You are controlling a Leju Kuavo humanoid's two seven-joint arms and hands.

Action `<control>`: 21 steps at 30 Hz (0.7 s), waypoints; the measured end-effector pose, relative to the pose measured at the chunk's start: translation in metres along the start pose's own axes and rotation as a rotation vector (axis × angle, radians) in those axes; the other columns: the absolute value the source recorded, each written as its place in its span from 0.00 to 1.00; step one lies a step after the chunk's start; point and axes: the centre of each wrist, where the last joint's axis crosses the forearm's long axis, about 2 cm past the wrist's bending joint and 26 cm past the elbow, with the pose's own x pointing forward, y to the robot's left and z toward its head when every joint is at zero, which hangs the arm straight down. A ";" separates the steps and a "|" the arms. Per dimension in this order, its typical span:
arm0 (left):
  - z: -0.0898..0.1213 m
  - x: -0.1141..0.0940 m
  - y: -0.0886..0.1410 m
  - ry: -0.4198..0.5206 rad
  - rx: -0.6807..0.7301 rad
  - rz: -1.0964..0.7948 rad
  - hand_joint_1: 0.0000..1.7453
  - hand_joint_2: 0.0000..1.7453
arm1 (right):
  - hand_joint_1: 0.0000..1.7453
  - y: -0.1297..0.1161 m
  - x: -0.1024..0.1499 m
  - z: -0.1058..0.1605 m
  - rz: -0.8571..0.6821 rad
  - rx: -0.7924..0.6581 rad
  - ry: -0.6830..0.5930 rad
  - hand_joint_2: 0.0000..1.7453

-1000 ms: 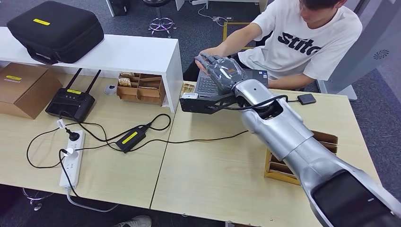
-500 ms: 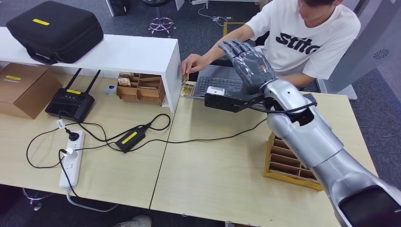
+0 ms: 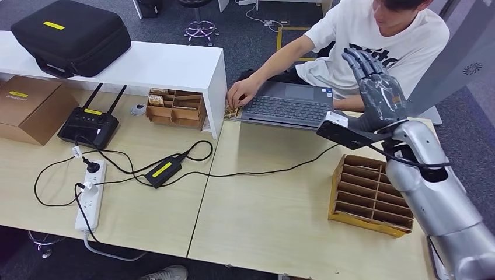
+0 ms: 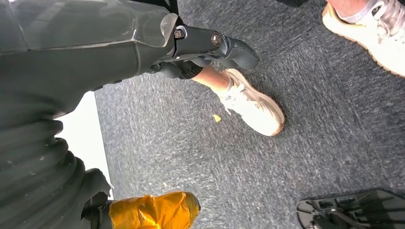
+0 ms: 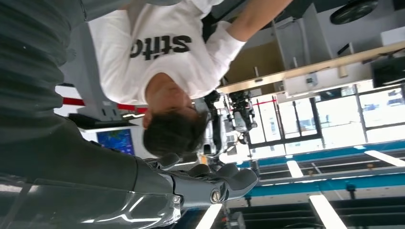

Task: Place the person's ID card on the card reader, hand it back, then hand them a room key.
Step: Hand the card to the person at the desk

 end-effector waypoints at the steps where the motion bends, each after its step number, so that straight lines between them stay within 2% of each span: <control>1: 0.000 0.000 0.000 0.001 0.001 0.009 0.00 1.00 | 0.00 0.002 -0.008 0.016 -0.007 -0.013 0.016 1.00; 6: 0.000 -0.002 0.000 0.006 0.009 0.051 0.00 1.00 | 0.00 0.022 -0.027 0.098 -0.051 -0.065 0.086 1.00; 12: 0.000 -0.005 -0.004 0.014 0.008 0.094 0.00 1.00 | 0.00 0.034 -0.024 0.185 -0.072 -0.075 0.174 1.00; 16: 0.000 -0.006 -0.005 0.017 0.011 0.109 0.00 1.00 | 0.00 0.034 -0.026 0.217 -0.072 -0.071 0.247 1.00; 21: 0.000 -0.006 -0.006 0.019 0.015 0.113 0.00 1.00 | 0.00 0.031 -0.030 0.233 -0.047 -0.071 0.286 1.00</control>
